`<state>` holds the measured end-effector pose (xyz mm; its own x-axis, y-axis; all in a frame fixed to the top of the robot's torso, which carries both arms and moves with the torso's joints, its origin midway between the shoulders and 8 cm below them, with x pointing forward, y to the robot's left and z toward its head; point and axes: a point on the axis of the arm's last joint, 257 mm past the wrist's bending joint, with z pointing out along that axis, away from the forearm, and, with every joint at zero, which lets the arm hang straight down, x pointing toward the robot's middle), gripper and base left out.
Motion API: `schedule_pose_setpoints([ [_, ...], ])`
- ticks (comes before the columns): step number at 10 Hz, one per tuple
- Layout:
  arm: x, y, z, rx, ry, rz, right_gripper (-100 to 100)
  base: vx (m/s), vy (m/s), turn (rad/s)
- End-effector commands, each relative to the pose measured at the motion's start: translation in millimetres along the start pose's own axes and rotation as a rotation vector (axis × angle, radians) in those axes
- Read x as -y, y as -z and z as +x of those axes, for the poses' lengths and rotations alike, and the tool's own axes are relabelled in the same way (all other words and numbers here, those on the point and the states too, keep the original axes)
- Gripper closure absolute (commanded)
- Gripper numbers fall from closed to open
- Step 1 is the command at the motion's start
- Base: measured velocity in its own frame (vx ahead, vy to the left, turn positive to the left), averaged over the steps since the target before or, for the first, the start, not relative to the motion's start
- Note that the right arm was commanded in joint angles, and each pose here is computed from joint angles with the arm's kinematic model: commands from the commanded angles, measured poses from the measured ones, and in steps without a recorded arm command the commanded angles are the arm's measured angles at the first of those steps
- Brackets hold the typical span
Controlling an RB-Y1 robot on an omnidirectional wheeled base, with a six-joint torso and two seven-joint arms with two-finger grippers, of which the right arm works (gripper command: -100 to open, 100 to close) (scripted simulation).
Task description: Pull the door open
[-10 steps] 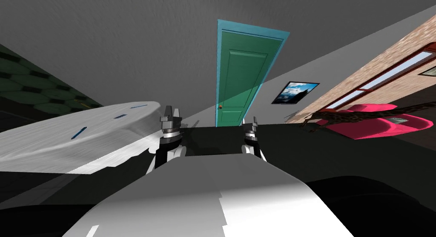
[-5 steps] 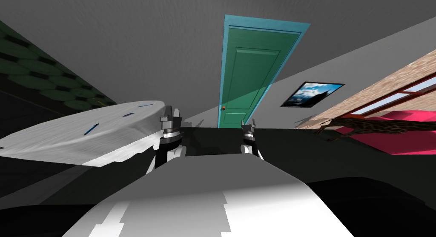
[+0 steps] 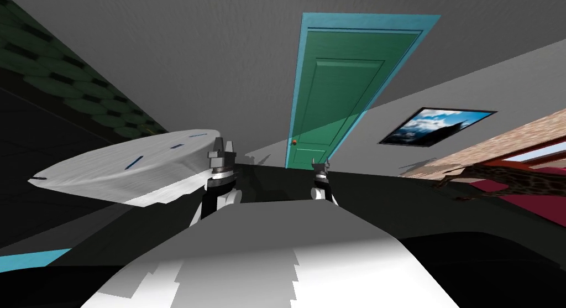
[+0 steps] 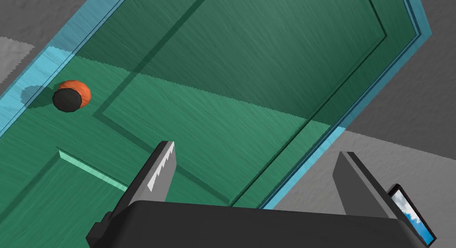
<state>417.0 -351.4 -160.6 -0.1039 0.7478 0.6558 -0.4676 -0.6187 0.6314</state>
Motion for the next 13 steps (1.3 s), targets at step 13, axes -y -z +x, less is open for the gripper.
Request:
schedule_pose_setpoints([
  [13, 51.4, 21.5, -94.7, 0.208, -0.318, 0.004, -100, 0.087, -0.028, 0.141],
])
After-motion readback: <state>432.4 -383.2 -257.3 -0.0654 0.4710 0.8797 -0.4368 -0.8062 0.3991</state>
